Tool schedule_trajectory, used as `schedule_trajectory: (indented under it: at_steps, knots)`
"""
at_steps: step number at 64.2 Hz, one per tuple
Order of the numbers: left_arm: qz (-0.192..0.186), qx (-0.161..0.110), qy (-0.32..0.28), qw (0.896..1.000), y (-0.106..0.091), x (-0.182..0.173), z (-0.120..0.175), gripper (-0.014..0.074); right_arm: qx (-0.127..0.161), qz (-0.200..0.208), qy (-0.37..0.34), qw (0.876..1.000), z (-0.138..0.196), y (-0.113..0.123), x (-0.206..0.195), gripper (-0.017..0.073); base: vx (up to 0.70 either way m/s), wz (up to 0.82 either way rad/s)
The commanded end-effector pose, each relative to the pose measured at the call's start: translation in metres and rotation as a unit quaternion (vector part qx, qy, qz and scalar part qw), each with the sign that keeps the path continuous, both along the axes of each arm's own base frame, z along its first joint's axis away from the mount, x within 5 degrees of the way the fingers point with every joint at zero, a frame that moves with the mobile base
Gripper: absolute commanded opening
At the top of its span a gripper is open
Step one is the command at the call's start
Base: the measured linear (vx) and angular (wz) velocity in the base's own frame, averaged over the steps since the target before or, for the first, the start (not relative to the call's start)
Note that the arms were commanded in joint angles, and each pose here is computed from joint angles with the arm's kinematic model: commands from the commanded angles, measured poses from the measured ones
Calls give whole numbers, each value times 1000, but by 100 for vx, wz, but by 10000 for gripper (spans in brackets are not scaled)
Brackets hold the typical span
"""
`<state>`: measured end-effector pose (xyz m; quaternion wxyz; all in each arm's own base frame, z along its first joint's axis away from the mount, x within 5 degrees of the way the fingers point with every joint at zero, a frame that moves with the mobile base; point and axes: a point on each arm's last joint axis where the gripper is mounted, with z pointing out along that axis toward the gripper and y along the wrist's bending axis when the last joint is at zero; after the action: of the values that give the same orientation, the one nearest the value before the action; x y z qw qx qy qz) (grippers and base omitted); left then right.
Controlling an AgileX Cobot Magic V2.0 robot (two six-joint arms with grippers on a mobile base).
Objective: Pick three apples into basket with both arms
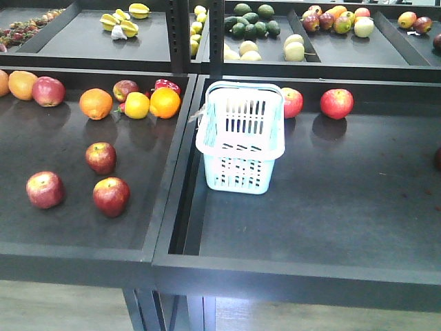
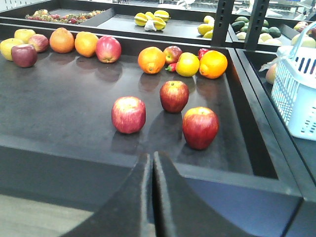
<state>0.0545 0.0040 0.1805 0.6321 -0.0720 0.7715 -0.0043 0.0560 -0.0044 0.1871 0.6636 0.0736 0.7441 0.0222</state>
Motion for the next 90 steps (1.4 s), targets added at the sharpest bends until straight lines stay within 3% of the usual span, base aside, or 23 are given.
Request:
schedule_trajectory:
  at_steps: [1,90]
  knots:
    - [4,-5,-32,999,0,1,-1,-6,-10,2,-34,999,2,0,0,-1,12,0]
    - [4,-5,-32,999,0,1,-1,-6,-10,2,-34,999,2,0,0,-1,8,-5]
